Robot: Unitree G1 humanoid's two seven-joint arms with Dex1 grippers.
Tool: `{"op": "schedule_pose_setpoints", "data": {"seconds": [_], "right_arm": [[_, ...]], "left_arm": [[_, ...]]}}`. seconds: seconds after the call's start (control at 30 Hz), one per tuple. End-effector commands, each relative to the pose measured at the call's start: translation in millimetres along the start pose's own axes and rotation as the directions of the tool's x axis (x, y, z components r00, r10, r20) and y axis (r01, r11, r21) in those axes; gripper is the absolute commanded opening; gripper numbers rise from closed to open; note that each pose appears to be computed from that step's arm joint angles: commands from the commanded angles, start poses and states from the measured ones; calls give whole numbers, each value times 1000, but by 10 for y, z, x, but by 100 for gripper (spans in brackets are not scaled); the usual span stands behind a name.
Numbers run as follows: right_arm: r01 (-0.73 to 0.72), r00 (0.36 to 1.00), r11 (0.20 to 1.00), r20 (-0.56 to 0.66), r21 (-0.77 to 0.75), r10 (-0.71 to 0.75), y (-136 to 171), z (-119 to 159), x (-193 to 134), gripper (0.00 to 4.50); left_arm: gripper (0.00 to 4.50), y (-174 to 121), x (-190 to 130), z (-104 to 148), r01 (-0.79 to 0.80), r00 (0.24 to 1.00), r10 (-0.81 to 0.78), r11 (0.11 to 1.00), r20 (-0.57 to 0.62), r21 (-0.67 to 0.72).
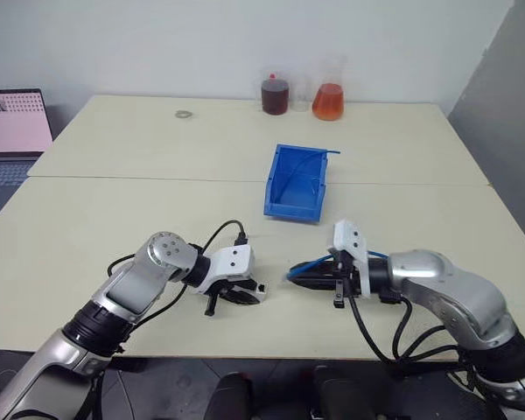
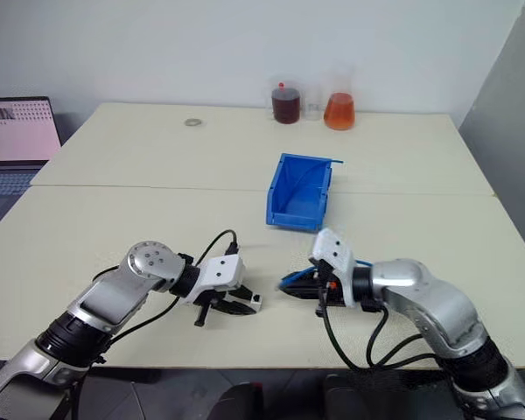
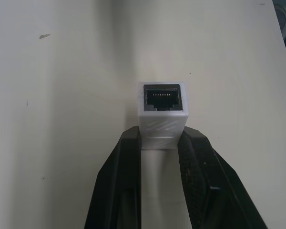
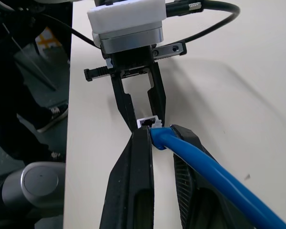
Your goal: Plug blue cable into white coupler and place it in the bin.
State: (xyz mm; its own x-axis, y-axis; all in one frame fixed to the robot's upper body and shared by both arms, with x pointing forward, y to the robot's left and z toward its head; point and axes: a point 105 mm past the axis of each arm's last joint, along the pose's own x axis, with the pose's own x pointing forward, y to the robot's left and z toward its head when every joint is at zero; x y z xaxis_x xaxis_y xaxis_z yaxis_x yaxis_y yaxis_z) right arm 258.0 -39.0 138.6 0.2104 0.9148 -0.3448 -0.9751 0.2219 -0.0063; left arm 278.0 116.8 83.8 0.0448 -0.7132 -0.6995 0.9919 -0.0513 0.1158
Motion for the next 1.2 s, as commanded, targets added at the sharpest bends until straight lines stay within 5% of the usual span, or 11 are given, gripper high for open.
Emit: {"op": "schedule_pose_setpoints", "data": {"seconds": [0.03,0.7,1.2], "right_arm": [[-51,998,999,-26,-19,51,26,86,139,27],[-95,976,993,-203,-65,80,7,-200,330,27],[-73,980,997,-188,-29,66,-88,-117,339,27]], "left_arm": [[76,-47,72,-42,29,999,-29,1000,-24,-7],[76,-78,105,-17,20,1000,-21,999,-9,-35],[76,-78,108,-20,13,1000,-14,999,-9,-33]]}}
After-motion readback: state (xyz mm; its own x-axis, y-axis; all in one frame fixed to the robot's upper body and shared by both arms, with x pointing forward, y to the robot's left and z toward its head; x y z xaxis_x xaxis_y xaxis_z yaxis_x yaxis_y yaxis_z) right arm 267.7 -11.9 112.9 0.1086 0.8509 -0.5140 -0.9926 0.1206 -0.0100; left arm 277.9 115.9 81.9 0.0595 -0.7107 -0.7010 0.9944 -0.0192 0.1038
